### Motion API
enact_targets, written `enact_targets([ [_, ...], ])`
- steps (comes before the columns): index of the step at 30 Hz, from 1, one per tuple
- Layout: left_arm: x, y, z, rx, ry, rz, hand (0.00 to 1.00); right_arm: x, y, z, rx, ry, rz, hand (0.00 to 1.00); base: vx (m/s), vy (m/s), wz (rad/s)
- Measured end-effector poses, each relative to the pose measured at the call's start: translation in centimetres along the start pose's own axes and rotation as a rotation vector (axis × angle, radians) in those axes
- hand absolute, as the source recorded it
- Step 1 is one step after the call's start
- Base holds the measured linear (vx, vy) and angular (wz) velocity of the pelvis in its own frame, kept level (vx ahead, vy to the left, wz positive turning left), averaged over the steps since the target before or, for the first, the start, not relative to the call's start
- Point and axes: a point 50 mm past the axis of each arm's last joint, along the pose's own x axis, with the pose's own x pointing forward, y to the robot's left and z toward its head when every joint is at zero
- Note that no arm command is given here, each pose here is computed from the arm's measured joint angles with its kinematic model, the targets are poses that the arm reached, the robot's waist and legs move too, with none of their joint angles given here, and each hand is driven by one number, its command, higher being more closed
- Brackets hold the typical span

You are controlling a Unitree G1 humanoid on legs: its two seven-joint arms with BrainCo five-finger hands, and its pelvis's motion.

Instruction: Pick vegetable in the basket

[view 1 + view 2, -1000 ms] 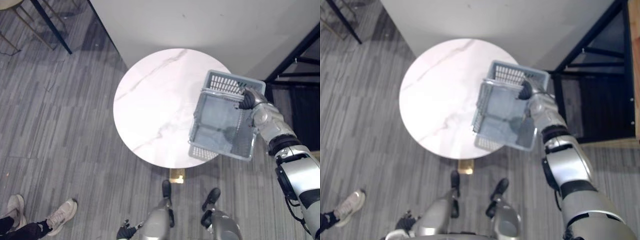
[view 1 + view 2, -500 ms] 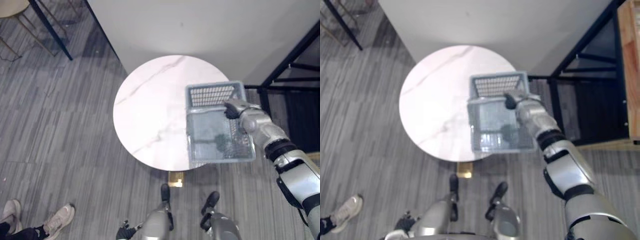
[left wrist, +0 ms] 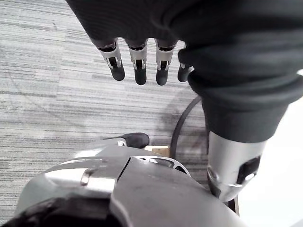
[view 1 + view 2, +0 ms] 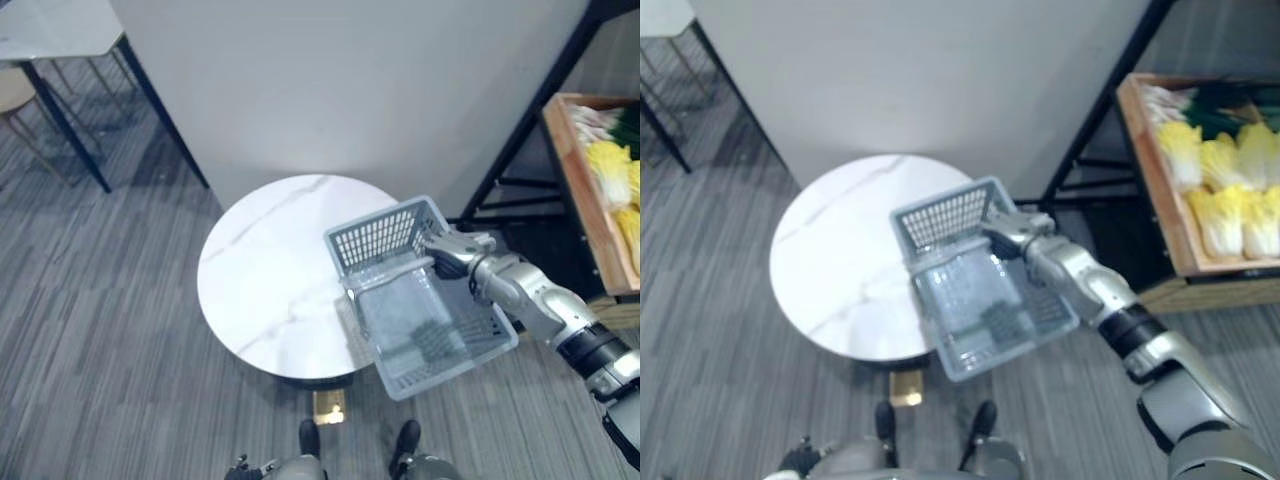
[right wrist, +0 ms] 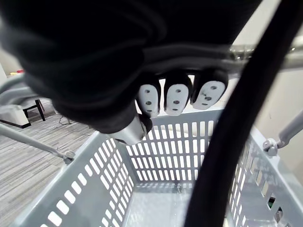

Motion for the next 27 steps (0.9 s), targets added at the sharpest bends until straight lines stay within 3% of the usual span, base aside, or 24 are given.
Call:
enact_targets([
  [12, -0.4, -0.3, -1.8, 0.025, 0.057, -0.024, 0.00, -5.3, 5.8, 0.0, 0.111, 0.010, 0.162, 1.00, 0.04, -0.016, -0.12],
  [20, -0.6, -0.8, -2.2, 0.054, 0.064, -0.047, 0.00, -7.9, 7.1, -1.7, 0.176, 0.135, 0.143, 1.00, 0.03, 0.014, -0.09],
  [27, -0.3, -0.8, -1.5, 0.211, 0.045, -0.078, 0.00, -10.0, 5.8, -2.9, 0.144, 0.244, 0.019, 1.00, -0.07, 0.097, -0.70],
])
